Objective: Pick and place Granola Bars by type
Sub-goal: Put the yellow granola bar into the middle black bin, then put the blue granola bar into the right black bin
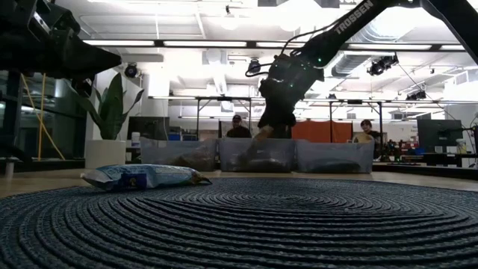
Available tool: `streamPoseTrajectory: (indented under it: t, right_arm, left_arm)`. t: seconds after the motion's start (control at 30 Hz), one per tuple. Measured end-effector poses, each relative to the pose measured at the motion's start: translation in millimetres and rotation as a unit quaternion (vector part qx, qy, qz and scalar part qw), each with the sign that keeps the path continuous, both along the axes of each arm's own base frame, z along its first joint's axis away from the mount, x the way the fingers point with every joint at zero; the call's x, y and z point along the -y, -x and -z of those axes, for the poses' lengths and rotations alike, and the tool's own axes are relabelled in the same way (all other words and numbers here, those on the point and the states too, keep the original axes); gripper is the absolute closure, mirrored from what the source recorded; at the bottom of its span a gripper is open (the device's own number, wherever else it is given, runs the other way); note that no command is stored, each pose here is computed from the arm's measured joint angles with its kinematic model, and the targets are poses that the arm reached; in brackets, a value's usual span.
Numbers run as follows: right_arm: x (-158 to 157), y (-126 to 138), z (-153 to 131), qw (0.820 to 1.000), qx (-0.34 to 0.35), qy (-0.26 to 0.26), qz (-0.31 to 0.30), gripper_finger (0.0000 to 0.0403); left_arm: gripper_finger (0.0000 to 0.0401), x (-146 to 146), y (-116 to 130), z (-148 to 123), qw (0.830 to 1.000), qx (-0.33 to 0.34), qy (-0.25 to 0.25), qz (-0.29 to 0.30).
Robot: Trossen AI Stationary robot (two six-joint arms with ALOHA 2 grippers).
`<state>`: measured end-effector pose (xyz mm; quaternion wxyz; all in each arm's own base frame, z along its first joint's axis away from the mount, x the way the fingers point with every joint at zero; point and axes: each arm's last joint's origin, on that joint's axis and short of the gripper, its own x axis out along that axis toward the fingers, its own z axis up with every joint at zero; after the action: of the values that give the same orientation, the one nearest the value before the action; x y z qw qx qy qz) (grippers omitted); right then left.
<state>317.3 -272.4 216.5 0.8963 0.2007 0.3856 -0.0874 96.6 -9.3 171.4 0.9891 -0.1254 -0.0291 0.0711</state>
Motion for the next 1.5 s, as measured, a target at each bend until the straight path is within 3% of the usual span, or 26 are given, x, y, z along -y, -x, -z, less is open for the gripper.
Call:
streamPoseTrajectory:
  t: [0.27, 0.5, 0.73, 0.9, 1.03, 1.2, 1.5]
  right_arm:
    - [2.1, -1.8, -9.5, 0.999, 0.025, 0.033, -0.001, 0.0217]
    - [-5.2, 3.0, -57.7, 0.989, 0.103, 0.101, -0.005, 0.021]
    - [-42.0, 2.3, -121.4, 0.961, 0.208, 0.179, -0.041, 0.0205]
    - [-83.1, -11.4, -149.5, 0.937, 0.273, 0.202, -0.086, 0.0198]
    - [-121.1, -31.8, -153.0, 0.924, 0.299, 0.196, -0.134, 0.0193]
    - [-169.9, -55.8, -145.8, 0.921, 0.293, 0.194, -0.166, 0.0189]
    - [-250.9, -98.6, -99.1, 0.924, 0.249, 0.161, -0.242, 0.019]
  left_arm:
    - [0.04, 0.0, 0.0, 0.1, 1.0, 0.0, 0.0, 0.0]
    - [0.04, 0.0, 0.0, -0.1, 1.0, 0.0, 0.0, 0.0]
    - [0.04, 0.0, 0.0, 0.0, 1.0, 0.0, 0.0, 0.0]
    - [0.04, 0.0, 0.0, 0.0, 1.0, 0.0, 0.0, 0.0]
    - [0.04, 0.0, 0.0, 0.0, 1.0, 0.0, 0.0, 0.0]
    - [0.04, 0.0, 0.0, 0.0, 1.0, 0.0, 0.0, 0.0]
    - [0.04, 0.0, 0.0, 0.0, 1.0, 0.0, 0.0, 0.0]
